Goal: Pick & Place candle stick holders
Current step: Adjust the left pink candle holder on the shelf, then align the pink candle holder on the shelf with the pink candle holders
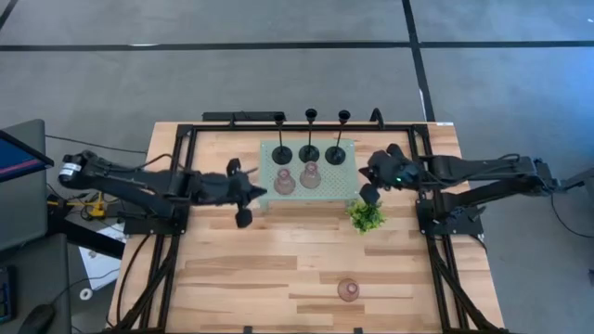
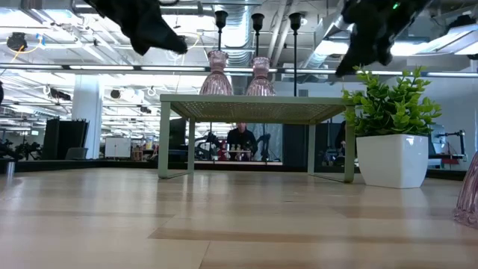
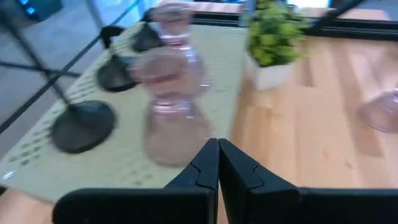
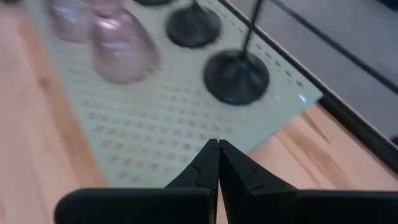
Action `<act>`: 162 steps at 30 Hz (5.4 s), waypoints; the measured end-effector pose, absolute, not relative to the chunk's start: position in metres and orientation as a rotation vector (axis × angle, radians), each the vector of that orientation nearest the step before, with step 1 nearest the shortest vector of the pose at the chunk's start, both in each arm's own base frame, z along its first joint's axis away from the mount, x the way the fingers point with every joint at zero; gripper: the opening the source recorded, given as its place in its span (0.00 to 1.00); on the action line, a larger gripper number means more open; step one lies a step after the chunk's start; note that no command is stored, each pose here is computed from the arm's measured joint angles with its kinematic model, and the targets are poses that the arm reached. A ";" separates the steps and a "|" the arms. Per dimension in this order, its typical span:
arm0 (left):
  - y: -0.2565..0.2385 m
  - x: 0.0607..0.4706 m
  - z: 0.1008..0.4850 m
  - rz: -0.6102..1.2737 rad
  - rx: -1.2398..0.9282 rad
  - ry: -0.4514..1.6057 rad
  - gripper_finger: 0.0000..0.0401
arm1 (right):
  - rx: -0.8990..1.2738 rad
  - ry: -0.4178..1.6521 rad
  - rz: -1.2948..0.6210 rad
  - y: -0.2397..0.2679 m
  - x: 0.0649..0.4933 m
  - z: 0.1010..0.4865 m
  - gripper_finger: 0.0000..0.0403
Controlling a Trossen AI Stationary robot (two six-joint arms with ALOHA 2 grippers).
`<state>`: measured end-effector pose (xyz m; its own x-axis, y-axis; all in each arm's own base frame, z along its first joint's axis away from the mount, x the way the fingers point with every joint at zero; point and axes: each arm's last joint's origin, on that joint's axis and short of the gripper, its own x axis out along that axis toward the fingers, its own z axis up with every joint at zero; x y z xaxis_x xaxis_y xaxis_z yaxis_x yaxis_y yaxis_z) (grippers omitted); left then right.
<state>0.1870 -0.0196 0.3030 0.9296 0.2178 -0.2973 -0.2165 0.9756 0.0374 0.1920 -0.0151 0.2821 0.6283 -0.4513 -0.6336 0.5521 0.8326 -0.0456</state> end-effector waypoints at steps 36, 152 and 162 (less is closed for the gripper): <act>-0.060 0.284 0.263 0.631 0.170 0.051 0.01 | -0.077 0.424 -0.576 0.052 0.216 0.288 0.00; -0.178 0.216 0.269 -0.033 0.262 0.060 0.02 | 0.175 0.839 0.030 0.228 0.161 0.182 0.00; -0.175 0.219 0.269 -0.019 0.263 0.062 0.02 | 0.241 0.600 -0.102 0.214 0.100 0.154 0.00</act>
